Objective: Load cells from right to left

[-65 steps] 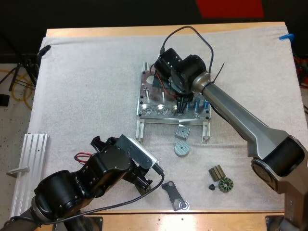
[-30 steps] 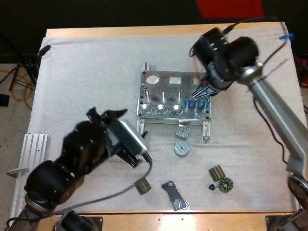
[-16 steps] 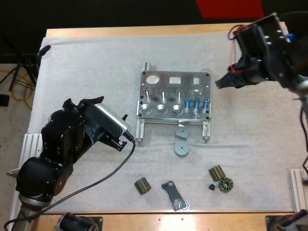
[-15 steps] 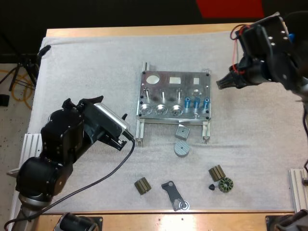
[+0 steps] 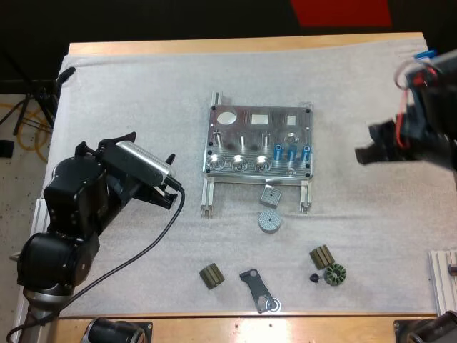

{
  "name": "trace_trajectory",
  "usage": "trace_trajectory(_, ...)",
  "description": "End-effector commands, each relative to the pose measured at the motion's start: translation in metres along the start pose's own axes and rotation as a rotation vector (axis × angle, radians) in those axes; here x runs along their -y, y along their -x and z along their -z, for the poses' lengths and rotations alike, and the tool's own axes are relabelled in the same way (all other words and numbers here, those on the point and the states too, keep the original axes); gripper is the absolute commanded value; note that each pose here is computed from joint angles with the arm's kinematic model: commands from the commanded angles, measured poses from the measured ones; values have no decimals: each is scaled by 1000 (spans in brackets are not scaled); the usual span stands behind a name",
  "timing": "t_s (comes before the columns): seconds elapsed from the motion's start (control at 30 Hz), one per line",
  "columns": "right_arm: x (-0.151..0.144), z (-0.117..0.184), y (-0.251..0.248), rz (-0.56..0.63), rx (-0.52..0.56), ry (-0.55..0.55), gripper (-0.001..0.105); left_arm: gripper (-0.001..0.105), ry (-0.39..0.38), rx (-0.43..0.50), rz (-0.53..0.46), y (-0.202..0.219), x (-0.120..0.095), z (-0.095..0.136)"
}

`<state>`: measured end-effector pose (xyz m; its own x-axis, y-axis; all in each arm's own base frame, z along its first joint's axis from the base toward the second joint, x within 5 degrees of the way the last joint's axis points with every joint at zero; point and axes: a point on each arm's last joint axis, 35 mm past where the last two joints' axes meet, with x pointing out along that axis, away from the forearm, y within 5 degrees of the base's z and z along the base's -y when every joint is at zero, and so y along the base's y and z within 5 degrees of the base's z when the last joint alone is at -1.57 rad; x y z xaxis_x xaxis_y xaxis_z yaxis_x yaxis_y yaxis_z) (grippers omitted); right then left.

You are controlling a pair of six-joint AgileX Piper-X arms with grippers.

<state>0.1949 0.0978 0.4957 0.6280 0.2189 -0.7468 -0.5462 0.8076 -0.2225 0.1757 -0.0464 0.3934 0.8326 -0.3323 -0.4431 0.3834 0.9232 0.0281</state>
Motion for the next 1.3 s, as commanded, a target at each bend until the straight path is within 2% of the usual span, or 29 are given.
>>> trace_trajectory(0.0,-1,10,8,8,40,-23,43,67,12,9,4,2,0,-1)
trace_trajectory(0.27,-12,70,37,47,235,-83,43,67,33,-2,5,2,0,0)
trace_trajectory(0.5,-21,121,59,119,319,-96,43,67,45,84,-1,32,4,-2)
trace_trajectory(0.73,-27,153,79,142,432,-110,43,67,36,155,-16,73,10,5)
trace_trajectory(1.03,-34,187,87,146,501,-119,43,67,37,226,-34,113,18,37)
trace_trajectory(1.27,-41,214,82,152,530,-122,43,67,38,353,-77,146,24,70)
